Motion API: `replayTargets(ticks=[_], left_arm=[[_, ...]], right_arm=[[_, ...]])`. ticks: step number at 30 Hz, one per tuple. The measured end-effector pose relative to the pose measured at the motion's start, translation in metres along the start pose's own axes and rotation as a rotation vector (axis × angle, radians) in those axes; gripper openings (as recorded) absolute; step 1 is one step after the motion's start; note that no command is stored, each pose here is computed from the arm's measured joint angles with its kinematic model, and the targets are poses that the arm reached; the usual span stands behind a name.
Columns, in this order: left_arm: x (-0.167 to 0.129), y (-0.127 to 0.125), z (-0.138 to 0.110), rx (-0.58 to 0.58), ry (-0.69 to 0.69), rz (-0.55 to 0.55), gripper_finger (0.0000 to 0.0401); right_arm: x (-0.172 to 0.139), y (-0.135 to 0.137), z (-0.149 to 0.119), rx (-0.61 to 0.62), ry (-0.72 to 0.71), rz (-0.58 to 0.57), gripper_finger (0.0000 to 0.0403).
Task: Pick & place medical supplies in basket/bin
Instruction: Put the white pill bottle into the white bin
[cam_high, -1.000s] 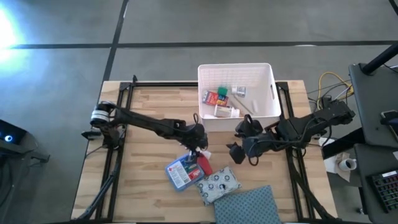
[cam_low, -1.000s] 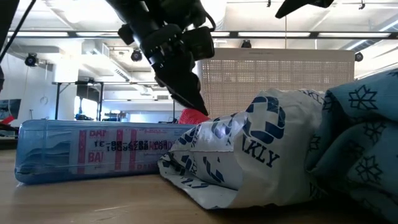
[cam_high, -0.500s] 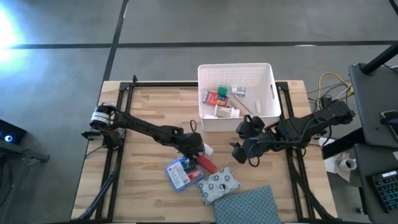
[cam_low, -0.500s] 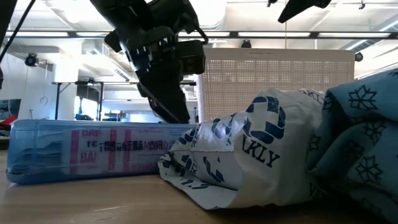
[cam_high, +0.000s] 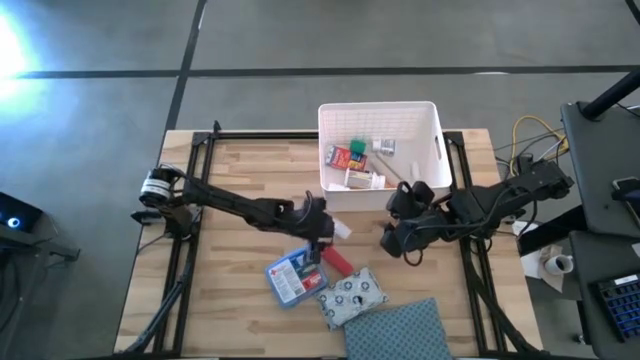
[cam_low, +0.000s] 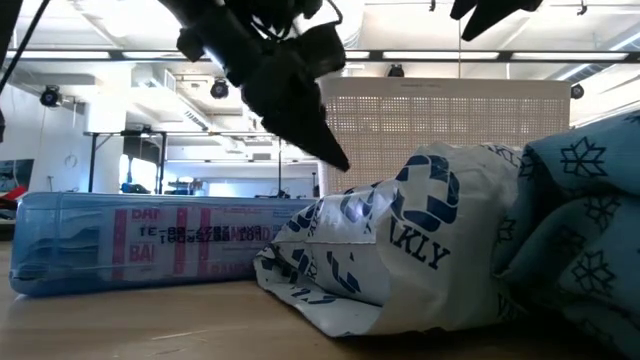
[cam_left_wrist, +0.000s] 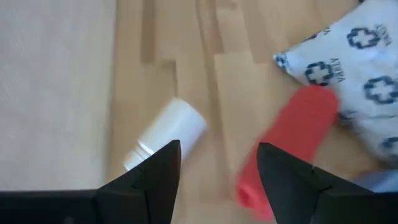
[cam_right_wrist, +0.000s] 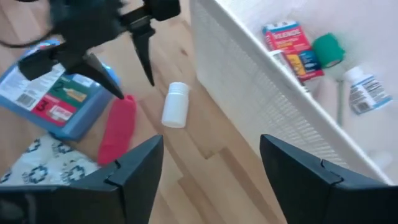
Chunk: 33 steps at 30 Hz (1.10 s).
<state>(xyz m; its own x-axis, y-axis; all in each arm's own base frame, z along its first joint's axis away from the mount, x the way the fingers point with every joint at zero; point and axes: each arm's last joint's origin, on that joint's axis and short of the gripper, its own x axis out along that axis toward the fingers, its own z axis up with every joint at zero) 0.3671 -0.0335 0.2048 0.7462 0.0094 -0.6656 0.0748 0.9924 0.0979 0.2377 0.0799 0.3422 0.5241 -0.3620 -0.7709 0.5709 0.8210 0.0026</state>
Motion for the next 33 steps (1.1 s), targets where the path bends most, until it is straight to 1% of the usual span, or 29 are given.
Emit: replayTargets(ticks=[4, 7, 14, 18, 23, 26, 28, 30, 33], left_arm=[[0.004, 0.003, 0.007, 0.216, -0.077, 0.033, 0.0192], [0.015, 0.007, 0.006, 0.299, -0.081, 0.048, 0.0192], [0.051, 0.011, 0.004, 0.346, -0.015, 0.081, 0.0192], [0.071, 0.013, 0.014, 0.375, 0.009, 0.152, 0.0192], [0.088, 0.018, 0.024, 0.384, 0.157, 0.319, 0.0192], [0.093, 0.020, 0.029, 0.393, 0.200, 0.322, 0.0192], [0.099, 0.020, 0.026, 0.403, 0.237, 0.316, 0.0192], [0.103, 0.021, 0.024, 0.402, 0.246, 0.323, 0.0192], [0.105, 0.020, 0.019, 0.404, 0.266, 0.282, 0.0192]], right_arm=[[0.000, -0.004, -0.001, -0.013, -0.013, -0.042, 0.0250], [0.000, -0.005, -0.002, -0.020, -0.013, -0.059, 0.0249], [0.001, -0.006, -0.003, -0.014, -0.006, -0.066, 0.0246], [0.001, -0.007, -0.004, 0.001, 0.004, -0.077, 0.0246], [0.001, -0.009, -0.006, 0.035, 0.018, -0.093, 0.0244], [0.000, -0.009, -0.007, 0.050, 0.019, -0.095, 0.0245], [0.000, -0.009, -0.007, 0.057, 0.018, -0.095, 0.0244], [0.000, -0.009, -0.007, 0.058, 0.018, -0.095, 0.0242], [0.000, -0.009, -0.007, 0.059, 0.017, -0.095, 0.0242]])
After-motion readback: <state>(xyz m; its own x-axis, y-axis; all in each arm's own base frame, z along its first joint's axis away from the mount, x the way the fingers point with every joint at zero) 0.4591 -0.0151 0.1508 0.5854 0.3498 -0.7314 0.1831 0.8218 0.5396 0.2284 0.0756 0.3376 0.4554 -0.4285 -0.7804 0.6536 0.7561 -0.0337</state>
